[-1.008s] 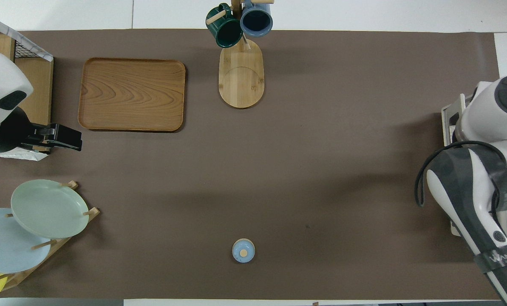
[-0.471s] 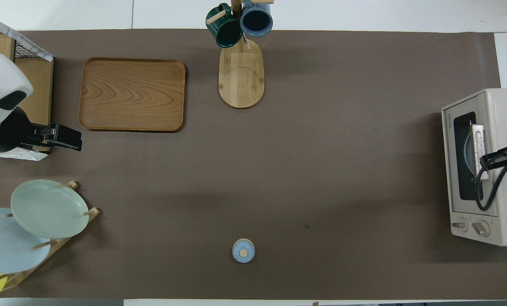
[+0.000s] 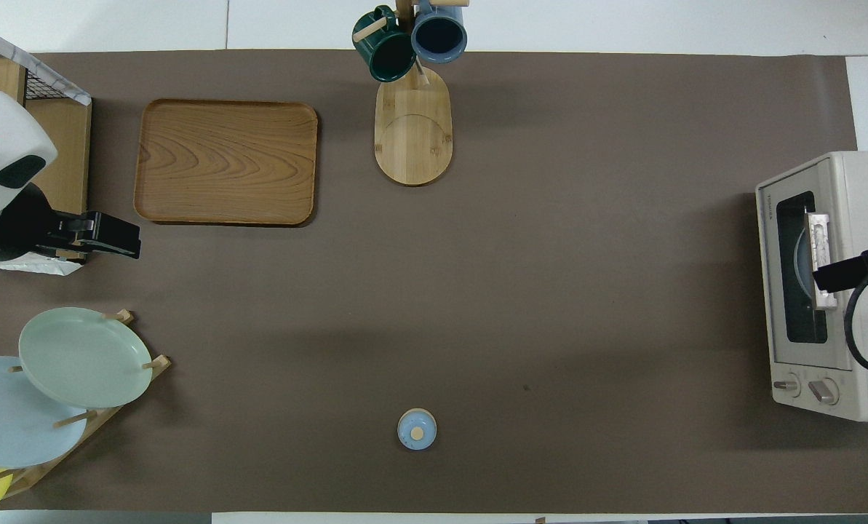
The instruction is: Put eggplant into oven
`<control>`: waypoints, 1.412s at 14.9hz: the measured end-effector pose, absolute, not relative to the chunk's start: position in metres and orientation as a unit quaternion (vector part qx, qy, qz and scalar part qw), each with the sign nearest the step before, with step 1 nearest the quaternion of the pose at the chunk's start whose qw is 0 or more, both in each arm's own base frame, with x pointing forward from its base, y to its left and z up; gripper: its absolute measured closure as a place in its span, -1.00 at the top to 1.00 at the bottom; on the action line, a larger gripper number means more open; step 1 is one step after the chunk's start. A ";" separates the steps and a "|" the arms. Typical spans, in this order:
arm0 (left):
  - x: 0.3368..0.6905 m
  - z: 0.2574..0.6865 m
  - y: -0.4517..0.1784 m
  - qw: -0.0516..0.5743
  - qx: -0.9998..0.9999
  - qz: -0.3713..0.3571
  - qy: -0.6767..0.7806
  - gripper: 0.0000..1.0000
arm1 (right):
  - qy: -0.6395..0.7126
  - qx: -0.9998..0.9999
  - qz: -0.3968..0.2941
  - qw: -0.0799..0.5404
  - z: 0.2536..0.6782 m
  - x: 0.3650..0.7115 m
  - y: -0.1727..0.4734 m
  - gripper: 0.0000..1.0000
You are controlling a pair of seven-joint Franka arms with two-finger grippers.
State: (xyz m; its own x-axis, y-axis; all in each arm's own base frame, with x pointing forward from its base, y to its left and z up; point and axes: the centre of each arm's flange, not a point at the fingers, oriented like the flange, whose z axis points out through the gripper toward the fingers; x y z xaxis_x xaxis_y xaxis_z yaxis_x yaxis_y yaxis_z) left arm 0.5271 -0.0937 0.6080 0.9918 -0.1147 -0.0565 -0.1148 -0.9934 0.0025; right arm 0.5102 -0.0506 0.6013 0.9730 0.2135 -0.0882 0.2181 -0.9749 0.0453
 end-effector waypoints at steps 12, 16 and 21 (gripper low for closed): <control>0.527 0.608 -0.094 0.000 -0.998 0.028 0.057 1.00 | 0.057 0.996 -0.066 0.030 0.608 0.527 -0.004 1.00; 0.527 0.608 -0.094 0.000 -0.998 0.028 0.057 1.00 | 0.046 0.996 -0.073 0.028 0.604 0.528 -0.015 1.00; 0.527 0.608 -0.094 0.000 -0.998 0.028 0.057 1.00 | 0.049 0.996 -0.074 0.029 0.603 0.529 -0.012 1.00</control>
State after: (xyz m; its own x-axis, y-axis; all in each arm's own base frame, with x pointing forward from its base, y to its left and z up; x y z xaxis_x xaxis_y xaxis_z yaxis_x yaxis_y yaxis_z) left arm 0.5271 -0.0937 0.6080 0.9918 -0.1147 -0.0565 -0.1148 -0.9934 0.0025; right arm 0.5286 -0.0125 0.6031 0.9843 0.0927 -0.1500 0.1012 -0.9936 0.0497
